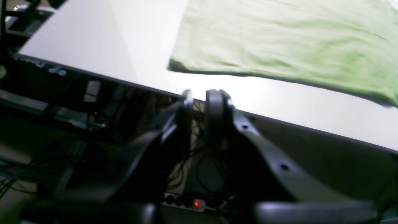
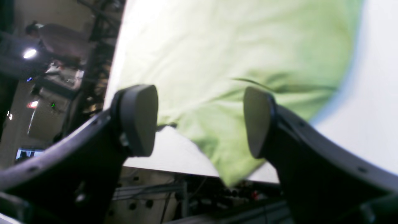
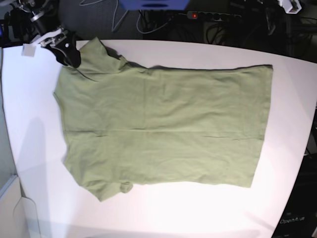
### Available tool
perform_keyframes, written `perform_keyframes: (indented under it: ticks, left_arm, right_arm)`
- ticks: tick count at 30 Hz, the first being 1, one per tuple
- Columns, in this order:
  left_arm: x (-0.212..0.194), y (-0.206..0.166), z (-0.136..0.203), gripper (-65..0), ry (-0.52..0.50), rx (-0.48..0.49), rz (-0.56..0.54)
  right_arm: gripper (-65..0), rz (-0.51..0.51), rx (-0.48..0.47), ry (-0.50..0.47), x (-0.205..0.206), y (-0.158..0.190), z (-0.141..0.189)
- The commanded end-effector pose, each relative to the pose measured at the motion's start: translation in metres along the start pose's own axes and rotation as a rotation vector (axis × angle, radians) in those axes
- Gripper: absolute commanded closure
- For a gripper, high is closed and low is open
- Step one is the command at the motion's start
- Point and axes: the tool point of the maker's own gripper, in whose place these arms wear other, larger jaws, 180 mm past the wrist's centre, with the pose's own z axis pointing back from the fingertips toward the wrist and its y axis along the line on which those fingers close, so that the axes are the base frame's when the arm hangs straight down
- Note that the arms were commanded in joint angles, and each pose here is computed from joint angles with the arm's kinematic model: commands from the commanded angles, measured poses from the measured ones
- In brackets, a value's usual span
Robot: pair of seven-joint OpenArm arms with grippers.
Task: Fold the T-shirt properly
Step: 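Move the right gripper down to the shirt's shoulder corner and grasp it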
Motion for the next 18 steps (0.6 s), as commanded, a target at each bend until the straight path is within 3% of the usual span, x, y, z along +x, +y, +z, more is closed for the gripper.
perform_keyframes:
  ticks: [1, 11, 18]
  left_arm:
    - [0.009, 0.001, 0.004, -7.6, -0.025, 0.001, -0.002]
    - [0.014, 0.009, 0.004, -7.6, -0.052, 0.045, -0.005]
    - [0.015, 0.008, 0.001, -7.6, -0.062, 0.044, -0.004]
  right_arm:
    - [-42.8, -0.022, 0.009, -0.023, 0.007, -0.001, 0.002]
    - [-42.2, -0.067, -0.098, 0.005, -0.015, -0.038, 0.014]
    - [-42.2, -0.090, -0.104, 0.026, -0.028, -0.038, 0.014]
